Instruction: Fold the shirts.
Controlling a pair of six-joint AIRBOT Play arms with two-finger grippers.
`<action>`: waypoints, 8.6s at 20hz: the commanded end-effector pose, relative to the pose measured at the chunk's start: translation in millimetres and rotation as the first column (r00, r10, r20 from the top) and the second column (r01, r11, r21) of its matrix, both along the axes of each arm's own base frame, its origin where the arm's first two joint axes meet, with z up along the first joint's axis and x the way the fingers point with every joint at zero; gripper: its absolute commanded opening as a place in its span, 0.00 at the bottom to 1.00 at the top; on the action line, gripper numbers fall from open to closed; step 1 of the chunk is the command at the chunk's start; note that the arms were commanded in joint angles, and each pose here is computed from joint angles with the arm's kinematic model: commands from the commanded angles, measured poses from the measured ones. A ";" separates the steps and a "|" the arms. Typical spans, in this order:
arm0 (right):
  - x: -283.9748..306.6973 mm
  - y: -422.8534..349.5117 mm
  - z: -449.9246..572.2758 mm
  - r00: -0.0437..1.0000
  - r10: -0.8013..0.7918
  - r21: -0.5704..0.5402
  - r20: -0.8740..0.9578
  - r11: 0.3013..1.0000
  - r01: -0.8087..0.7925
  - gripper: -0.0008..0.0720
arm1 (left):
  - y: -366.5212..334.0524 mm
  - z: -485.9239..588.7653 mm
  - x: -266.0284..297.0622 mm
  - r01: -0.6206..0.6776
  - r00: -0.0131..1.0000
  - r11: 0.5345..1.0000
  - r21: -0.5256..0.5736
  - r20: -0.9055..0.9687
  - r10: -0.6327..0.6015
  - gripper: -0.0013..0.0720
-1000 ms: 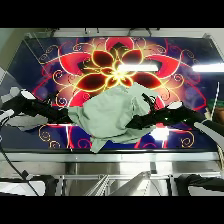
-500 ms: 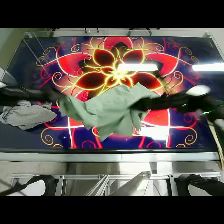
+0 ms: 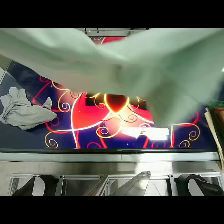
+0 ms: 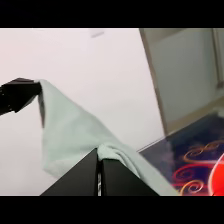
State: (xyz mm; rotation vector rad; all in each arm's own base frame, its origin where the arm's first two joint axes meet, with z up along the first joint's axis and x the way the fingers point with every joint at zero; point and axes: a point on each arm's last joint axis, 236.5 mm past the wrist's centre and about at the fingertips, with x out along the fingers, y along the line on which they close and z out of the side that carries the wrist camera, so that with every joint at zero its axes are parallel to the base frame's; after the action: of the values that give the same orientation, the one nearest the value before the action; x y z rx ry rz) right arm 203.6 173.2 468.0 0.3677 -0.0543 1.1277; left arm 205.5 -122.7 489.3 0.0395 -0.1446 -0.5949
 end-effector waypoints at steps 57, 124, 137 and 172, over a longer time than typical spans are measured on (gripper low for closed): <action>240.9 -10.2 -509.5 0.576 -0.311 -0.569 -0.756 0.748 -0.343 0.02 | -127.1 -561.1 83.8 0.261 -0.285 0.946 -0.190 -0.952 -0.112 0.04; 363.9 -135.8 -530.4 0.559 -0.330 -0.229 -0.761 0.942 0.244 0.03 | 139.5 -575.4 296.3 0.267 0.115 0.960 0.084 -0.992 0.055 0.05; 351.5 -139.7 -554.5 0.506 -0.376 -0.320 -0.777 0.927 0.197 0.25 | 129.3 -565.0 309.3 0.300 0.177 0.945 0.126 -0.981 0.075 0.15; 281.8 -33.0 -391.1 0.671 -0.028 -0.150 -0.741 0.981 -0.124 0.22 | 357.1 -573.3 69.9 -0.238 -0.472 0.806 0.541 -0.790 0.391 0.02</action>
State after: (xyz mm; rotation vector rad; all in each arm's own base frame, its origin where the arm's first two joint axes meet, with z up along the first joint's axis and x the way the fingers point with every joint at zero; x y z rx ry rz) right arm 486.5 135.5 72.8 0.6293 0.8020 0.9353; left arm 299.2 195.3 -95.7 -0.3364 1.7310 0.1615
